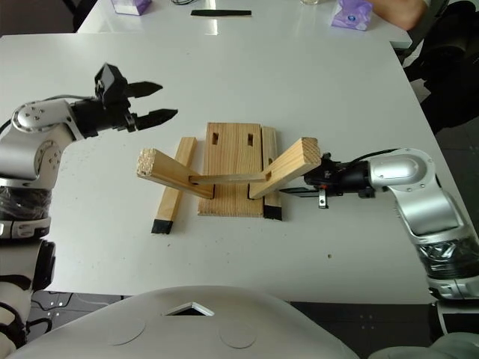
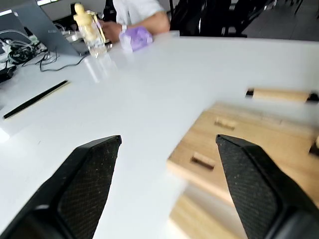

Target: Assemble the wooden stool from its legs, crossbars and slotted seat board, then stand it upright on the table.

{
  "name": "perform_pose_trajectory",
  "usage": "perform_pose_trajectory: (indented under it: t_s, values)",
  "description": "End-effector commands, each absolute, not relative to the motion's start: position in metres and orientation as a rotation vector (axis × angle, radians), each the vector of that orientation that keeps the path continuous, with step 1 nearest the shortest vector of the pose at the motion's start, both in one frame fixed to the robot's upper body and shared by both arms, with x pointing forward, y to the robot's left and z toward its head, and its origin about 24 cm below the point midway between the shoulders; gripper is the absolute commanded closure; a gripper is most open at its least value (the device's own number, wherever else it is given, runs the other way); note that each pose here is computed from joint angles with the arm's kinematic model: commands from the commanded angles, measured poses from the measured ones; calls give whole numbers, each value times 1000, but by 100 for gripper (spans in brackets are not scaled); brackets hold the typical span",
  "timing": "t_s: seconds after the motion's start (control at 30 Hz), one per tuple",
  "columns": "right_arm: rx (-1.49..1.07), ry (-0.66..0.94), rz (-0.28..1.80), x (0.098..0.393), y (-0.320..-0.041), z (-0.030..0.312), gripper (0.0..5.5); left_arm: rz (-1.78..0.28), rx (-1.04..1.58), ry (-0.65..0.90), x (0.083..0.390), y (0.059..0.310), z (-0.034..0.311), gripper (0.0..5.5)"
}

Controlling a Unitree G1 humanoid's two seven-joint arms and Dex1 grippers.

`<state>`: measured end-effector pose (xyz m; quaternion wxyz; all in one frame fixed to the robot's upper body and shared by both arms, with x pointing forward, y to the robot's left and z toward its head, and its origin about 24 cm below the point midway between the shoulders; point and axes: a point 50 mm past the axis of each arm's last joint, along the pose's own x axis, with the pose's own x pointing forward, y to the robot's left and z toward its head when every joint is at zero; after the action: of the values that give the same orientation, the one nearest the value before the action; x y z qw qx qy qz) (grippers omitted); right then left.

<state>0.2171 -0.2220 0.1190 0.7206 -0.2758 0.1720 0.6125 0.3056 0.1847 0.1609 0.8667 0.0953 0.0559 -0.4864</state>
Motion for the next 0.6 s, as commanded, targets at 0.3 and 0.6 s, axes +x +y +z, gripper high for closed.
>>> perform_pose_trajectory:
  t_s: [0.3,0.6]
  values:
    - [-438,288,1314,205,-227,157,281,-1501,265,124,289,141,204,196]
    - [-439,243,1363,209,-214,165,281,-1611,340,154,282,131,195,196]
